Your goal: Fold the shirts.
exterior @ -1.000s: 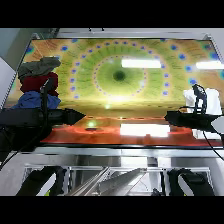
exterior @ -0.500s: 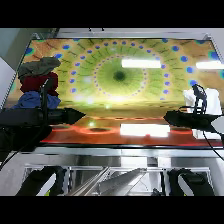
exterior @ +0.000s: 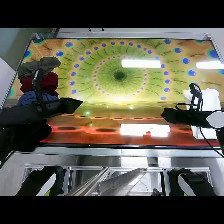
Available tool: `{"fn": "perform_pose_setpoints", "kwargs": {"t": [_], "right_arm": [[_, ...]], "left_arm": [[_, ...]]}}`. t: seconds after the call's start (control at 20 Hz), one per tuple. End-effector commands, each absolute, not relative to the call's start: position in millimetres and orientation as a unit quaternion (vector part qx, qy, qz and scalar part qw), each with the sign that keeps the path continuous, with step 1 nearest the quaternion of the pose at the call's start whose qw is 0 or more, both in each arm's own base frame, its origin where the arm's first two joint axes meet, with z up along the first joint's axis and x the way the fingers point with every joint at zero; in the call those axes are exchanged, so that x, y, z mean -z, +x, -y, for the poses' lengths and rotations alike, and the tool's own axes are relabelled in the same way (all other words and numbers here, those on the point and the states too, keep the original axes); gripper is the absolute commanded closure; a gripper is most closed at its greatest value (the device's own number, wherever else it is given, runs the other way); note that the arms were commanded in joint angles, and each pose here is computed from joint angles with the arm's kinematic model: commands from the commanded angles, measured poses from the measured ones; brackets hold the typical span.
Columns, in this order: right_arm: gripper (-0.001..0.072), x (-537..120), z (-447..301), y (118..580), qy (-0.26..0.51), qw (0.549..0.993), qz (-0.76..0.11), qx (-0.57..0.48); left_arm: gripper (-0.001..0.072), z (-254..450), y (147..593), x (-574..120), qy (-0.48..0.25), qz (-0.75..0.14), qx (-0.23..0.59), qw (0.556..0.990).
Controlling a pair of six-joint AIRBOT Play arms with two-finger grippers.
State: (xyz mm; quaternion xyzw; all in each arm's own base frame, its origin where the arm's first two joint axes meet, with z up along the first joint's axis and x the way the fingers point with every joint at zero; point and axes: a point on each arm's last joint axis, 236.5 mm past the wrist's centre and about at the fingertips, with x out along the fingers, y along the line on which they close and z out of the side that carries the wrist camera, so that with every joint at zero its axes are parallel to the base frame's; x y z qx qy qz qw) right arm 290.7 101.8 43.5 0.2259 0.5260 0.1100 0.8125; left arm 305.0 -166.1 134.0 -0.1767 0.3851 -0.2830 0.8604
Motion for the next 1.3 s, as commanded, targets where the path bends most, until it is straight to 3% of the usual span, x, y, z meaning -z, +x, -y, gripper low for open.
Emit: {"fn": "perform_pose_setpoints", "kwargs": {"t": [0.0,0.25,0.3,0.35,0.4,0.55,0.7,0.85,1.1,1.15,1.2,1.25], "right_arm": [[0.0683,-34.2,-100.6,301.1,0.230,0.812,-0.527,-0.103],[0.0670,-31.1,-95.2,322.1,0.229,0.829,-0.502,-0.095],[0.0539,-29.6,-94.6,324.6,0.230,0.829,-0.501,-0.093],[0.0311,-28.6,-94.0,326.7,0.230,0.830,-0.500,-0.091],[0.0188,-27.1,-93.4,328.9,0.231,0.831,-0.499,-0.089],[0.0185,-21.0,-94.1,331.9,0.237,0.826,-0.503,-0.086],[0.0186,-16.1,-94.6,332.9,0.240,0.822,-0.509,-0.084],[0.0187,-4.6,-94.6,334.7,0.243,0.815,-0.521,-0.079],[0.0187,15.4,-102.3,335.0,0.265,0.790,-0.547,-0.077],[0.0187,18.2,-103.4,334.6,0.268,0.787,-0.551,-0.077],[0.0187,20.7,-104.5,334.5,0.271,0.783,-0.554,-0.076],[0.0188,22.8,-105.6,334.4,0.274,0.780,-0.557,-0.076]], "left_arm": [[0.0003,110.1,348.7,-140.8,-0.113,-0.359,0.200,0.904],[0.0002,-81.8,470.5,-154.1,-0.008,-0.353,-0.008,0.935],[0.0002,-119.7,496.9,-144.2,0.004,-0.362,-0.035,0.931],[0.0002,-147.7,521.4,-131.1,0.011,-0.369,-0.048,0.928],[0.0002,-169.1,546.0,-117.1,0.008,-0.373,-0.055,0.926],[0.0002,-210.8,616.0,-67.6,0.001,-0.365,-0.067,0.929],[0.0002,-225.9,658.8,-6.8,0.003,-0.323,-0.091,0.942],[0.0003,-220.3,677.4,45.5,0.024,-0.289,-0.101,0.952],[0.0012,-213.4,685.4,113.5,0.027,-0.322,-0.088,0.942],[0.0215,-213.4,684.7,115.5,0.026,-0.324,-0.088,0.942],[0.0499,-214.2,683.6,113.4,0.024,-0.326,-0.087,0.941],[0.0686,-212.2,681.6,107.7,0.024,-0.332,-0.084,0.939]]}}
